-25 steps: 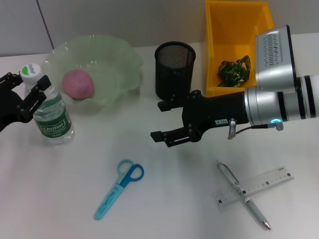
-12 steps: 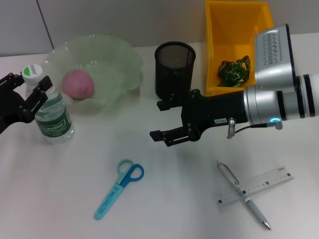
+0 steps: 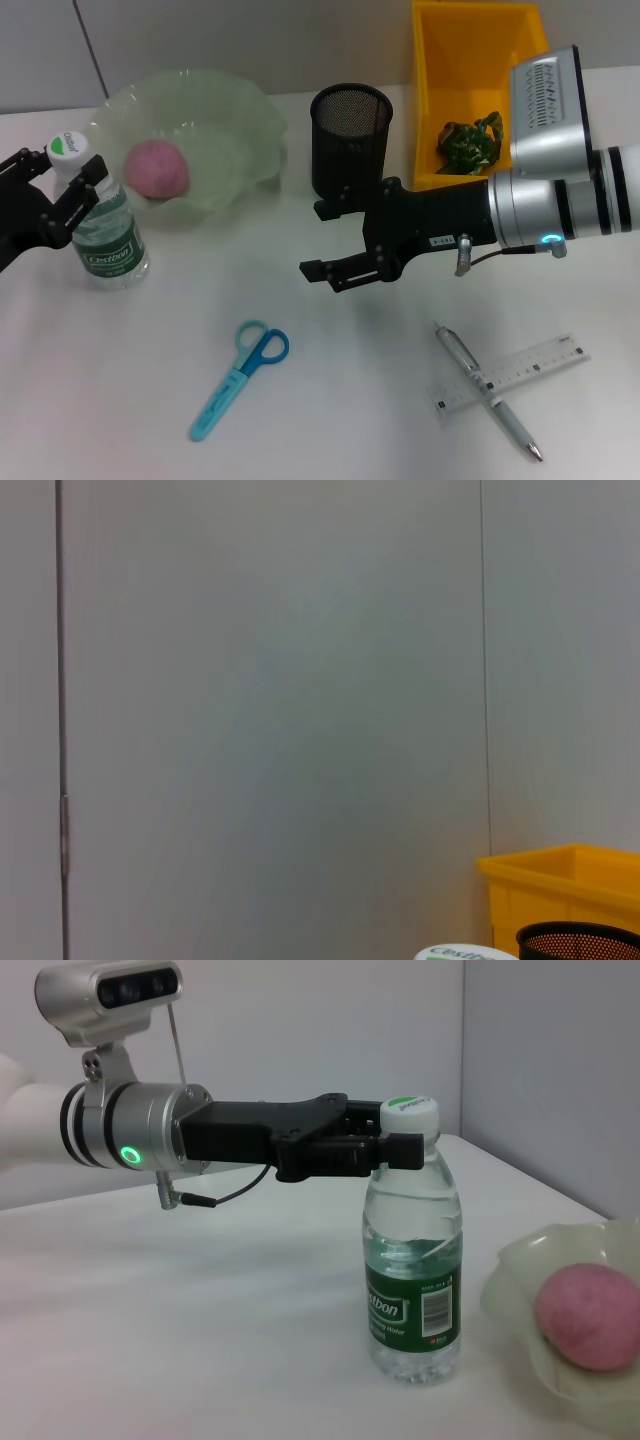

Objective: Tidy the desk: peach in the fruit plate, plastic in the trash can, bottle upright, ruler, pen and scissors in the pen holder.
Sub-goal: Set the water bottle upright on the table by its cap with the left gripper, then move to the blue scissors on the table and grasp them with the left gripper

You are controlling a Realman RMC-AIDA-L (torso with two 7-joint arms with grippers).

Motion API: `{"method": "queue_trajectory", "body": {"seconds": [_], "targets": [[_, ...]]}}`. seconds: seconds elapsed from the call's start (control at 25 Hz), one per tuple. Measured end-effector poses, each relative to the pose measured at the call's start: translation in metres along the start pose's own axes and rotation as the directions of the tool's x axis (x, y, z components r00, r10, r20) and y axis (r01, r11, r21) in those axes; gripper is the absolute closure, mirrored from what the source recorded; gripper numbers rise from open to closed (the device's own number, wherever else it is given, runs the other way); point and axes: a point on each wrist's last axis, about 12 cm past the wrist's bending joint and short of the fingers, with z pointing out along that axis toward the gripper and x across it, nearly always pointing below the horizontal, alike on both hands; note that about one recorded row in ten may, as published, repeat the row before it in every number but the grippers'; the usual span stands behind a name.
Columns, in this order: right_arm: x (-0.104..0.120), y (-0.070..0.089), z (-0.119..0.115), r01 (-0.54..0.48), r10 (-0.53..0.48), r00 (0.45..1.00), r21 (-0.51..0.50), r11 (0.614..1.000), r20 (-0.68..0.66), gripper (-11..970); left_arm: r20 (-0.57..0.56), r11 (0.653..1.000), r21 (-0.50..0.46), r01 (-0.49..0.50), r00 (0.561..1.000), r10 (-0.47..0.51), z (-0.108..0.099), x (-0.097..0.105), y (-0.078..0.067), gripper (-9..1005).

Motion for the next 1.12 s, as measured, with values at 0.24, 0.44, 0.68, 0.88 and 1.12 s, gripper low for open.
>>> {"method": "queue_trajectory", "body": {"seconds": [0.24, 0.44, 0.68, 0.88, 1.12], "targets": [[-0.001, 0.000, 0.000, -0.001, 0.001, 1.000, -0.001, 1.000, 0.000, 139, 0.005, 1.000, -0.004, 0.001, 1.000, -0.001, -0.002, 0.000, 0.000, 474], [-0.001, 0.000, 0.000, -0.002, 0.002, 1.000, -0.001, 1.000, 0.000, 139, 0.010, 1.000, 0.004, 0.000, 1.000, 0.000, -0.002, -0.001, 0.000, 318], [-0.001, -0.001, 0.000, -0.005, 0.005, 1.000, 0.001, 1.000, 0.001, 140, 0.067, 0.995, 0.036, 0.095, 0.993, -0.097, -0.013, -0.017, 0.008, 221], [0.000, -0.001, -0.001, -0.010, 0.010, 1.000, 0.007, 1.000, 0.006, 140, 0.043, 0.961, 0.129, 0.242, 0.967, -0.250, -0.032, -0.050, 0.021, 204], [0.001, -0.001, -0.003, -0.014, 0.014, 1.000, 0.013, 1.000, 0.006, 140, -0.151, 0.912, 0.231, 0.339, 0.938, -0.311, -0.047, -0.094, 0.024, 206]]}}
